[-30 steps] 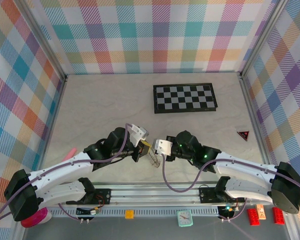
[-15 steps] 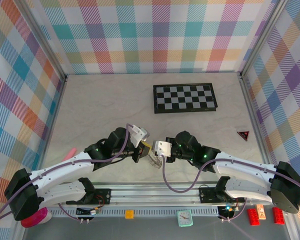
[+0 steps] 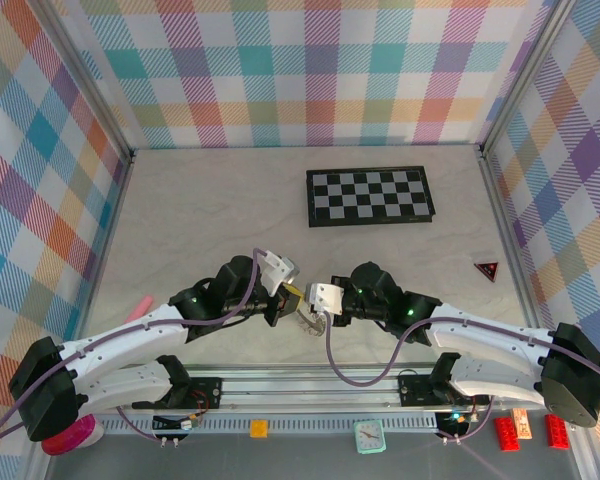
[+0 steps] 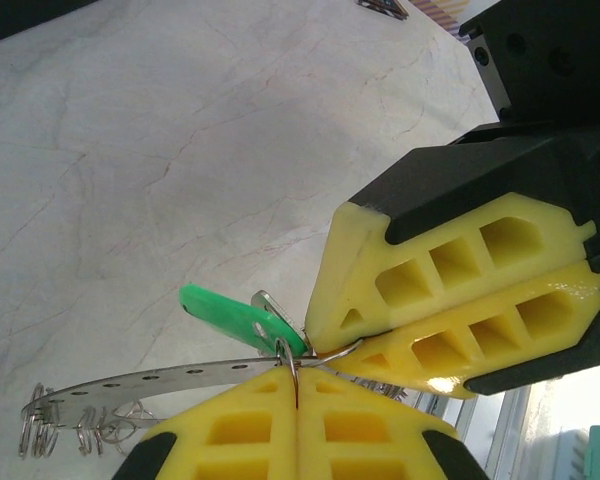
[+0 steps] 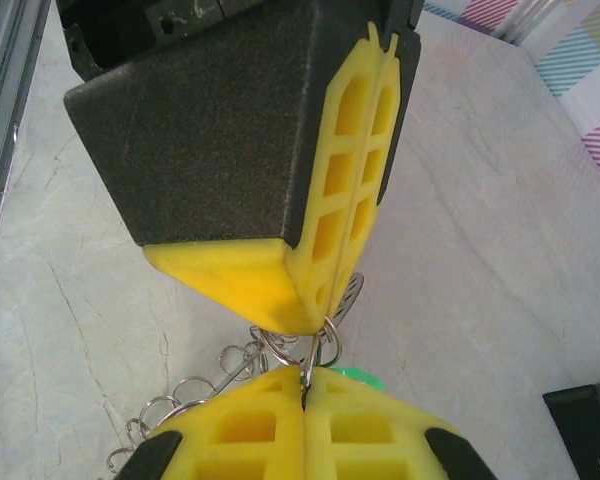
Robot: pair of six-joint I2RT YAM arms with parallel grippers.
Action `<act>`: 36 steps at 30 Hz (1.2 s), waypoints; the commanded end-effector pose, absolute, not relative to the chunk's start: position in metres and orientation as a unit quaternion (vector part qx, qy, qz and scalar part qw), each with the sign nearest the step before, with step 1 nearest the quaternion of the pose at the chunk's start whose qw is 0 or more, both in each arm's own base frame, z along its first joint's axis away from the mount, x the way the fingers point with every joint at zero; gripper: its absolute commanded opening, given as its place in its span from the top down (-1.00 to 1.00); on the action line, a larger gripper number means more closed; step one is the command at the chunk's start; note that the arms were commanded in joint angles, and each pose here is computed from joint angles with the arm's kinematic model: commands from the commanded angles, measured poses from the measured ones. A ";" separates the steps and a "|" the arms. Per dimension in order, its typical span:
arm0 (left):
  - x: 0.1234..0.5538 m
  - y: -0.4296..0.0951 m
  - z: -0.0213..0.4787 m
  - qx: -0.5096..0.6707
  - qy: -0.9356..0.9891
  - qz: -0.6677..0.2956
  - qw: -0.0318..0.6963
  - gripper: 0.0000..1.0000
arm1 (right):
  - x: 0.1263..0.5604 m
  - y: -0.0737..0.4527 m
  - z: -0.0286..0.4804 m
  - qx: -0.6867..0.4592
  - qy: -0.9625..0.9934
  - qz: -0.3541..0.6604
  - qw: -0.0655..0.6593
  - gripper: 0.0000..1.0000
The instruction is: Put the keys on the keyring
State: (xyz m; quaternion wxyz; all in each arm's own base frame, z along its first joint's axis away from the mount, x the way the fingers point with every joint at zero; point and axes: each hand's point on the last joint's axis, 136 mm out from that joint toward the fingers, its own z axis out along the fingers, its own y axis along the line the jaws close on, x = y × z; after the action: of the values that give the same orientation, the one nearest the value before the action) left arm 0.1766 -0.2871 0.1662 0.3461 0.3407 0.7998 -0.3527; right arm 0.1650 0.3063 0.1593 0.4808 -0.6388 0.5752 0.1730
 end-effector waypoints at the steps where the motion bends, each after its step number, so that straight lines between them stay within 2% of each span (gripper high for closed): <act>1: 0.173 -0.298 0.193 0.363 0.755 -0.382 0.391 1.00 | 0.148 0.312 0.169 -0.647 0.557 0.214 0.475 1.00; 10: 0.174 -0.299 0.192 0.375 0.741 -0.379 0.408 1.00 | 0.143 0.302 0.171 -0.629 0.573 0.226 0.475 1.00; 16: 0.175 -0.298 0.187 0.376 0.741 -0.373 0.412 1.00 | 0.161 0.287 0.179 -0.586 0.599 0.185 0.513 1.00; 21: 0.175 -0.299 0.185 0.374 0.740 -0.377 0.413 1.00 | 0.179 0.273 0.171 -0.561 0.634 0.132 0.515 1.00; 36: 0.176 -0.299 0.188 0.352 0.729 -0.399 0.431 1.00 | 0.170 0.293 0.165 -0.555 0.640 0.195 0.494 1.00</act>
State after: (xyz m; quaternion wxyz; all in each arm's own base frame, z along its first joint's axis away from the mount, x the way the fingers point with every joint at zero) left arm 0.1805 -0.2926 0.1686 0.4043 0.3546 0.7572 -0.3706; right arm 0.1745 0.2861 0.1603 0.4899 -0.5630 0.6437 0.1694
